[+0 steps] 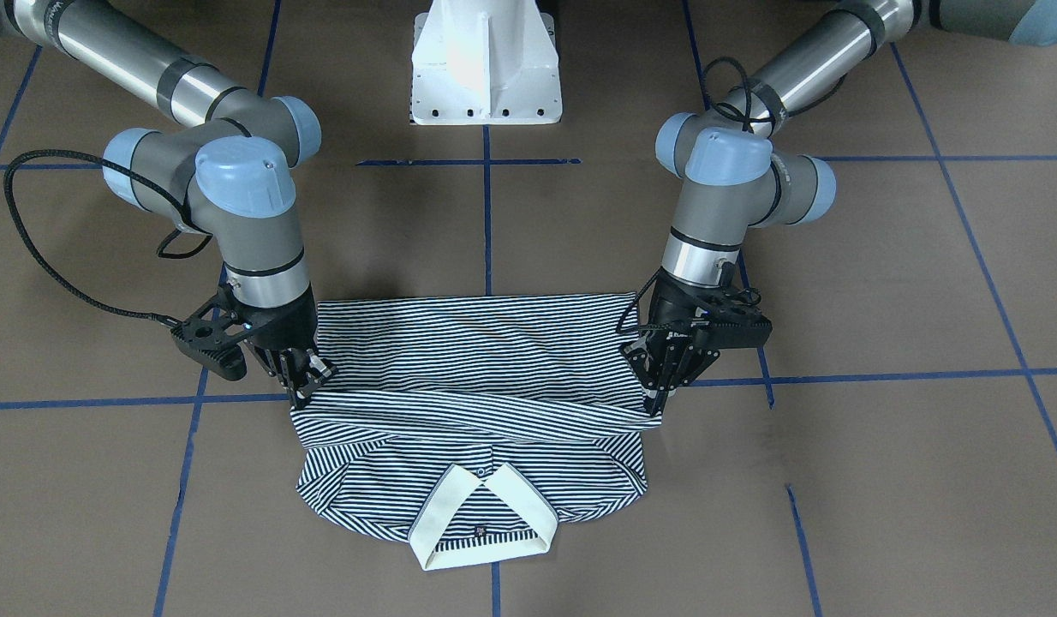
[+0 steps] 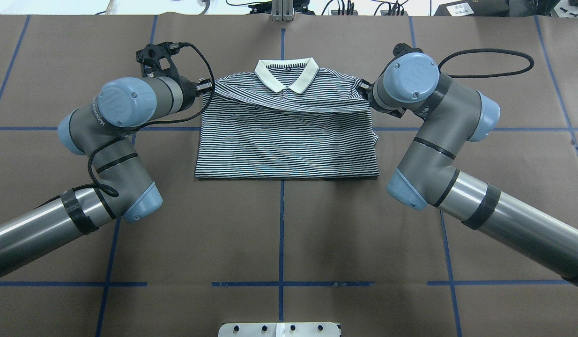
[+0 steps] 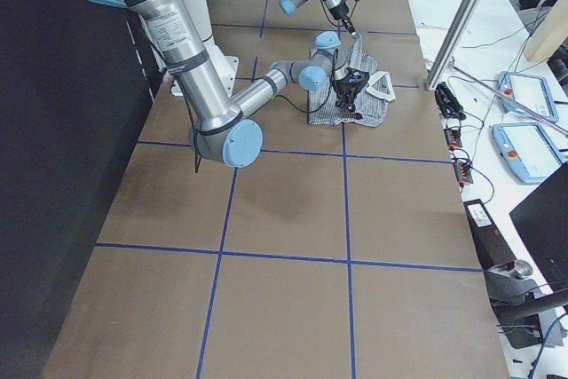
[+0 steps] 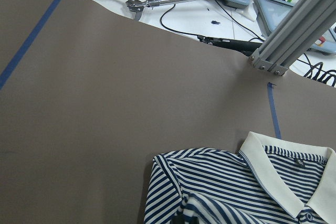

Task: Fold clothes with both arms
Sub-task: 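Lay the folded hem near the collar and open both grippers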

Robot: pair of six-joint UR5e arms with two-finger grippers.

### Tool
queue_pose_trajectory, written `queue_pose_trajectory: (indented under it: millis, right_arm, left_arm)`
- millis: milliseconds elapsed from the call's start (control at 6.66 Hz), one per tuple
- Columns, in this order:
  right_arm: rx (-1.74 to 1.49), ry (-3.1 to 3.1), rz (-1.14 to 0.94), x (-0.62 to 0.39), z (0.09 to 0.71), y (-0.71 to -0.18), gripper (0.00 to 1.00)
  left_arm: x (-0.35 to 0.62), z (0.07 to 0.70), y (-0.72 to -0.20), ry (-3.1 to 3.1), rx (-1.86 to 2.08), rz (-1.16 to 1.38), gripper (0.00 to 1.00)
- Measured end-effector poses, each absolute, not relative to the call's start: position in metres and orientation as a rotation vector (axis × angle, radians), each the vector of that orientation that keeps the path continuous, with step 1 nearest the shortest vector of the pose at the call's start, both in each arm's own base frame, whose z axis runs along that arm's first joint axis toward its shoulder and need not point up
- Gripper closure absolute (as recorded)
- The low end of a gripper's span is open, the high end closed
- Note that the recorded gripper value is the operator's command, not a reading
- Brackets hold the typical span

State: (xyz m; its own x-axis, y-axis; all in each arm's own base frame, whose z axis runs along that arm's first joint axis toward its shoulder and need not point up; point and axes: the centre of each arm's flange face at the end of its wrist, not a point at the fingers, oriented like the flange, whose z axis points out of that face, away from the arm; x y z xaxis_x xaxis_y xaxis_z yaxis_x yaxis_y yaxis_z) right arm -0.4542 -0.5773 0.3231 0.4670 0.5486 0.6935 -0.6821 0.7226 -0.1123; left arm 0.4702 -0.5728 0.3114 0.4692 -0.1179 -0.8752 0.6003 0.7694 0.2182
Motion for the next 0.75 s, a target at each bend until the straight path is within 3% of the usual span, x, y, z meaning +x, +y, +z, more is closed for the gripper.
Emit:
queue_pose_trajectory:
  millis: [751]
  right_arm:
    - [0.198, -0.708, 0.784, -0.471, 0.317, -0.641, 1.0]
  left_arm:
    - [0.475, 0.316, -0.613, 0.937, 0.564, -0.484, 1.0]
